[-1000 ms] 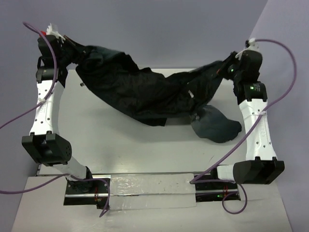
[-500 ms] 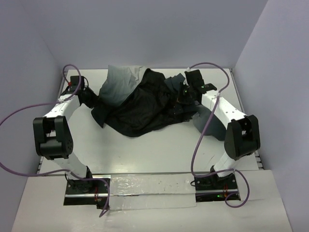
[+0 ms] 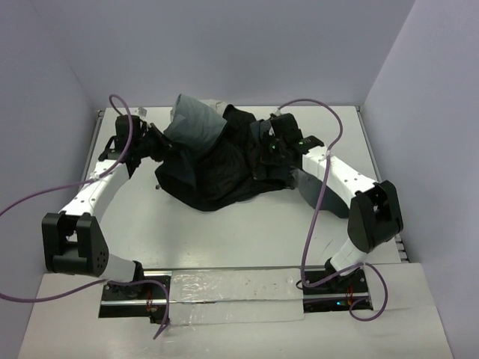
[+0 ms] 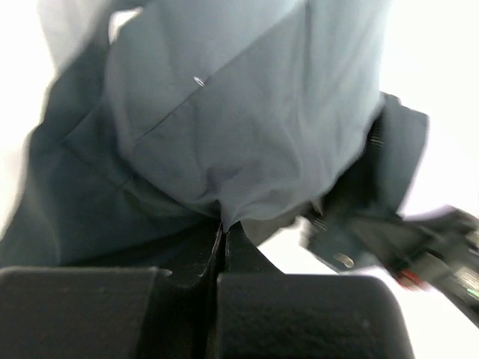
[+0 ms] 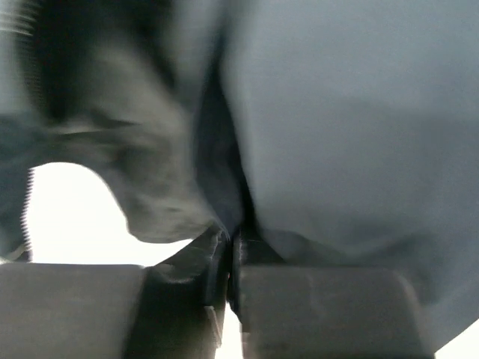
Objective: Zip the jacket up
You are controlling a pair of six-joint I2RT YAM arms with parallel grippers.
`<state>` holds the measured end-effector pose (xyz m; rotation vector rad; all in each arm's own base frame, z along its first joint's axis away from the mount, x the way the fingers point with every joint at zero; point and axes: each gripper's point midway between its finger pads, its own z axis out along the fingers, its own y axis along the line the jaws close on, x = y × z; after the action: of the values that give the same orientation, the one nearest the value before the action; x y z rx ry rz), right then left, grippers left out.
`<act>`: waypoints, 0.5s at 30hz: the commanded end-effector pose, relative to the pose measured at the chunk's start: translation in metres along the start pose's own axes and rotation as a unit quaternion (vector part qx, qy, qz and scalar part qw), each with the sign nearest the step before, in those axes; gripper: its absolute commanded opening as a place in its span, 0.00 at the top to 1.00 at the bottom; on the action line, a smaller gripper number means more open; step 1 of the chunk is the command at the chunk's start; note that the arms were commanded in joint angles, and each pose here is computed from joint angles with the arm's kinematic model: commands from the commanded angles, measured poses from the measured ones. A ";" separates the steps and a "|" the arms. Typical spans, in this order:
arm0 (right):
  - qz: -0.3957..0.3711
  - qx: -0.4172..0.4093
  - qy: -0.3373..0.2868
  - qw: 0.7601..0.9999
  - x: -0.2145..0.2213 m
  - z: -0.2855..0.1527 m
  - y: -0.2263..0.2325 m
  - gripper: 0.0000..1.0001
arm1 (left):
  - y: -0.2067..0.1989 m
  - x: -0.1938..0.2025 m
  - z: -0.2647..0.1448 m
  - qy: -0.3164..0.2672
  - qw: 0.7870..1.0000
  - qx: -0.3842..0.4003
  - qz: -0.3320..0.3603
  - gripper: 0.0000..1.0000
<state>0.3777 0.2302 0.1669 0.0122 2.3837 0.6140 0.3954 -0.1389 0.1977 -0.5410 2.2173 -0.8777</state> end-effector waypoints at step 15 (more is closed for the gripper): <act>0.005 -0.142 -0.132 0.981 -0.030 -0.091 0.078 0.21 | -0.083 0.028 -0.020 0.071 0.972 0.221 -0.017 1.00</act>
<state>0.3420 0.2052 0.2665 0.0941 2.0943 0.6621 0.3772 -0.1840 0.2102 -0.5214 2.1584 -1.2378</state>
